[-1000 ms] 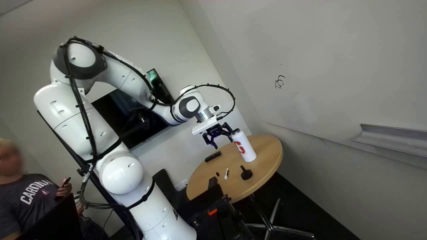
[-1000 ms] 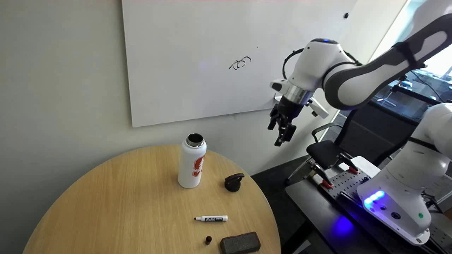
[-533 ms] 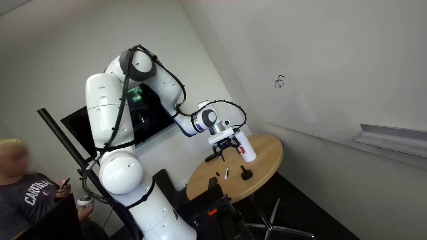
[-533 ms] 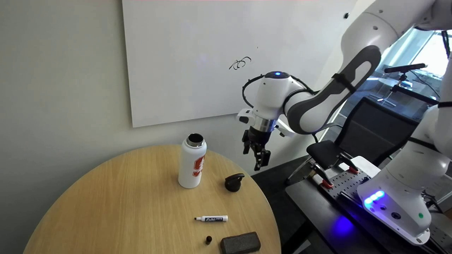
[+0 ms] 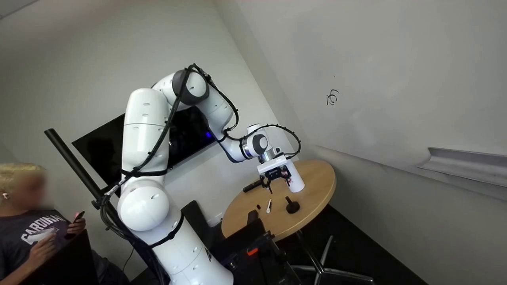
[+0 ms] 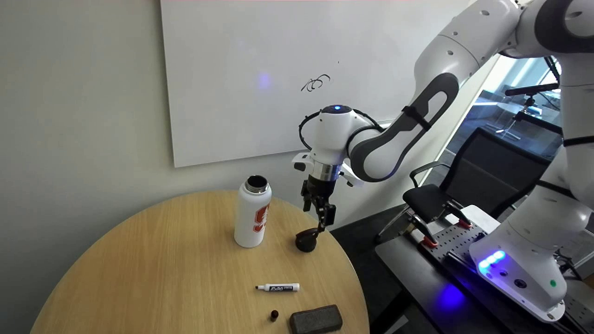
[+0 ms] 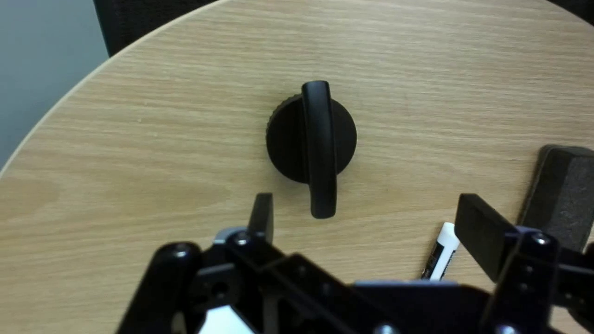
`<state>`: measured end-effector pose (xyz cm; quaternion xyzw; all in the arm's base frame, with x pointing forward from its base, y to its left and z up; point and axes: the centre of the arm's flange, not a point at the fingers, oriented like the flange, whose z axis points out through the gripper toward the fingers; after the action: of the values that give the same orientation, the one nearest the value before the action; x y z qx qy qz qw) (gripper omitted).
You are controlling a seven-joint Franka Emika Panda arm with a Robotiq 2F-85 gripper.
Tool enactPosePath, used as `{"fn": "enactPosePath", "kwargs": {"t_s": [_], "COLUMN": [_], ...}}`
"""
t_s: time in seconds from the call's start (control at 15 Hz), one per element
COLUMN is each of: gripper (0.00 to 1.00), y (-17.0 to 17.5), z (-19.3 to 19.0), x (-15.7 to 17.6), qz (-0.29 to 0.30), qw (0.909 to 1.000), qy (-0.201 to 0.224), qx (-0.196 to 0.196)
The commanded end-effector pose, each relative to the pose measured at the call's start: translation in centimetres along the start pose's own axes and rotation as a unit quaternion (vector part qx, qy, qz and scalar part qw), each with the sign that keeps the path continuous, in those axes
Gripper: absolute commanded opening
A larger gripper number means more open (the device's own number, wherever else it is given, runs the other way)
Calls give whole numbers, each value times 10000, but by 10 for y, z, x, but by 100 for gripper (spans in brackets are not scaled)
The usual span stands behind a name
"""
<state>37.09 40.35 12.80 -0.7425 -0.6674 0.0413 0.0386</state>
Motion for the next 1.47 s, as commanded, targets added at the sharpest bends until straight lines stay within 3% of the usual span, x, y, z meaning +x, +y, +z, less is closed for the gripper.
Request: {"fn": "enactPosePath", "kwargs": {"t_s": [0.0, 0.33, 0.93, 1.0, 1.07, 1.4], "gripper": [100, 100, 100, 75, 74, 34], "y": [1, -1, -5, -5, -6, -4], "z": [4, 27, 53, 55, 56, 59], "x": [-4, -16, -22, -23, -23, -26], "qz": [-47, -473, -787, -828, -837, -853], "qw": [9999, 9977, 9953, 9950, 9950, 9950], "qy": [21, 139, 350, 321, 312, 334], "qx": [-114, -475, -452, -445, -447, -389]}}
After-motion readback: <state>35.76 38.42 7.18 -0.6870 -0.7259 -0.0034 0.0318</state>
